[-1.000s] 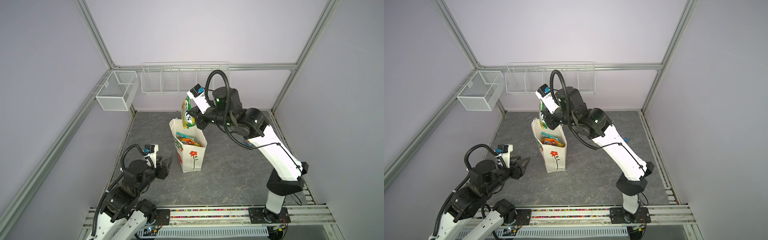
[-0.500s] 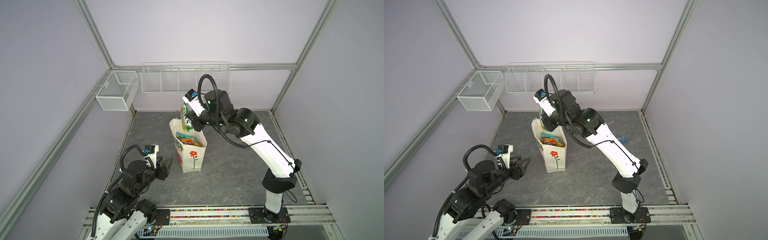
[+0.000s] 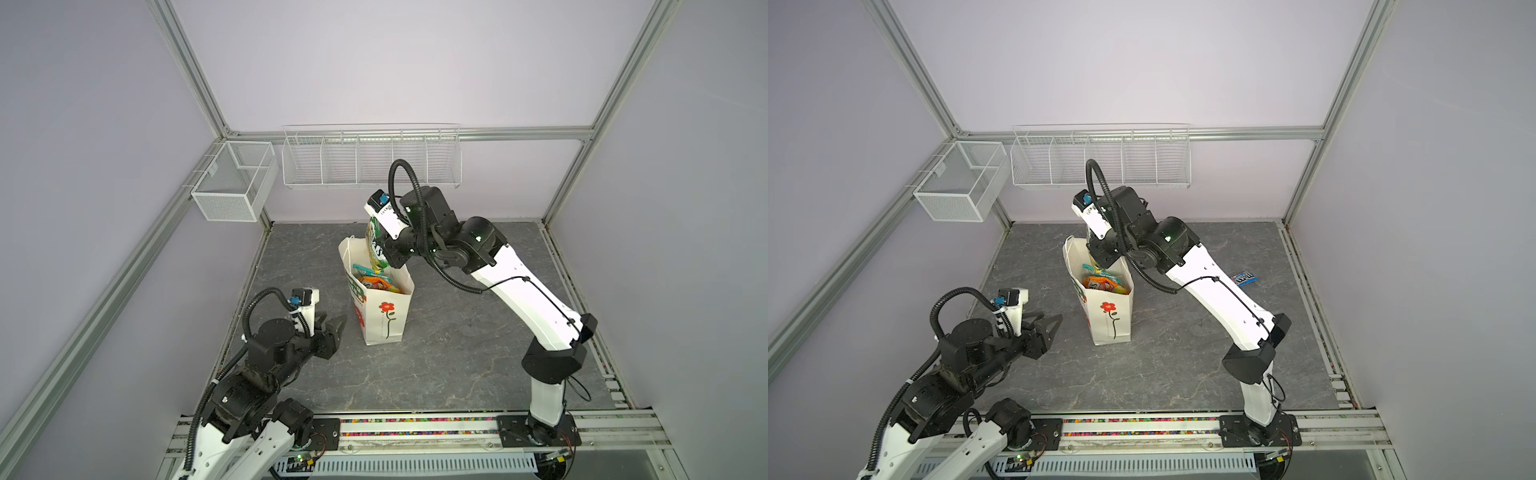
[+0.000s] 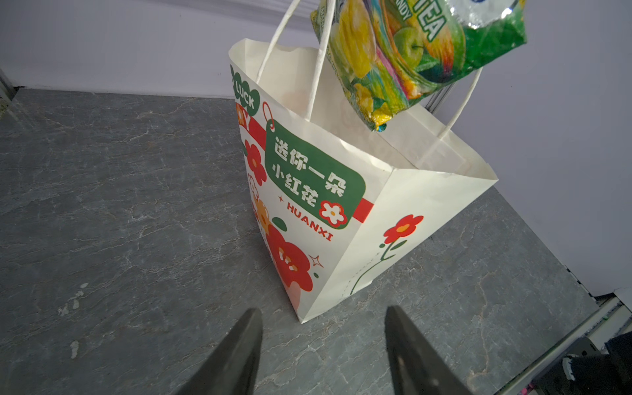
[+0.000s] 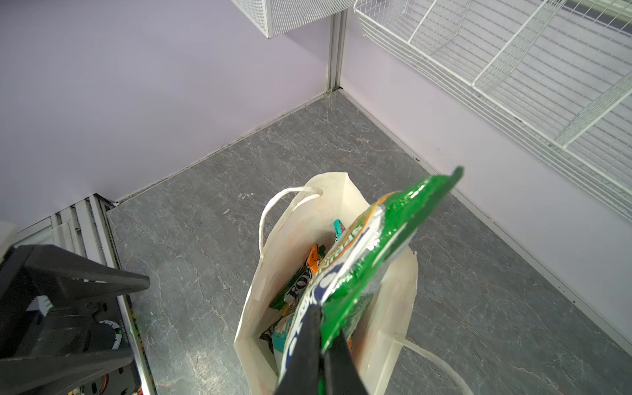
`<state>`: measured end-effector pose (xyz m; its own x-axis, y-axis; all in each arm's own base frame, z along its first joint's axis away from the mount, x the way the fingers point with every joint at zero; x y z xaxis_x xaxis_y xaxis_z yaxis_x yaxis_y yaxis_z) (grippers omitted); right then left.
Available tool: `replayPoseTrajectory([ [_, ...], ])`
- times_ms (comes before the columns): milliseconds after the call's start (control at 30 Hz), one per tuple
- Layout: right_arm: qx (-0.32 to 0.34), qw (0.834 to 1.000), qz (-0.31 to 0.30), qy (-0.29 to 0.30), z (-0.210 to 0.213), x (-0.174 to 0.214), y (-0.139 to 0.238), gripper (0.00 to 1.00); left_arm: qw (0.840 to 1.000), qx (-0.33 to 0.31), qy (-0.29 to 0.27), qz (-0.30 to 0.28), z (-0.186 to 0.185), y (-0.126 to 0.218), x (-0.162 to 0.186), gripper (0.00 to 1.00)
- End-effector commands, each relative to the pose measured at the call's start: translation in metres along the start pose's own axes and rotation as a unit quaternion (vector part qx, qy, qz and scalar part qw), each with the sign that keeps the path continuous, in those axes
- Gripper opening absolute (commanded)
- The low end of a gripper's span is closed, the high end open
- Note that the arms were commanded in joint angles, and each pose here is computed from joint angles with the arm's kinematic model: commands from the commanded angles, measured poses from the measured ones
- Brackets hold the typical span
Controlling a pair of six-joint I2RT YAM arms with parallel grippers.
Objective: Place the snacks into the paper bag
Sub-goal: 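Lower the Spring Tea pack into the bag and open the right gripper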
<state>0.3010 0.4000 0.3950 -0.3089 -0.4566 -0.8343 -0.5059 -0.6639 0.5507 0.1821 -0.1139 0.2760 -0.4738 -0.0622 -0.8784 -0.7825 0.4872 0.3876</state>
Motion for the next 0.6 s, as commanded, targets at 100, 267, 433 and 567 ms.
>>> replayPoseTrajectory([
  [100, -0.006, 0.999, -0.040, 0.000, -0.001, -0.015, 0.033, 0.07, 1.000, 0.001, -0.006, 0.006, 0.000, -0.004, 0.003, 0.58],
  [267, -0.006, 0.999, -0.039, -0.004, -0.001, -0.012, 0.040, 0.07, 1.000, 0.005, -0.007, 0.012, -0.001, -0.007, 0.005, 0.58],
  [433, -0.004, 0.999, -0.035, -0.007, -0.002, -0.006, 0.040, 0.07, 1.000, 0.006, -0.006, 0.010, -0.001, -0.006, 0.004, 0.58],
  [567, -0.006, 0.999, -0.032, -0.008, -0.001, -0.003, 0.040, 0.07, 1.000, 0.006, -0.006, 0.010, -0.002, -0.006, 0.004, 0.58],
])
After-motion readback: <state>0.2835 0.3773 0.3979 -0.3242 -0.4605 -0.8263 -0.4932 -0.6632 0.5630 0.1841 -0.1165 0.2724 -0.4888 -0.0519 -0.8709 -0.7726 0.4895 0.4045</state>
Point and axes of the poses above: each gripper's point midway between its finger pads, its own y axis back along the fingers, its own z axis along the line the jaws close on, x = y × z, the point moved 1 cm from there along y, back along the fingers
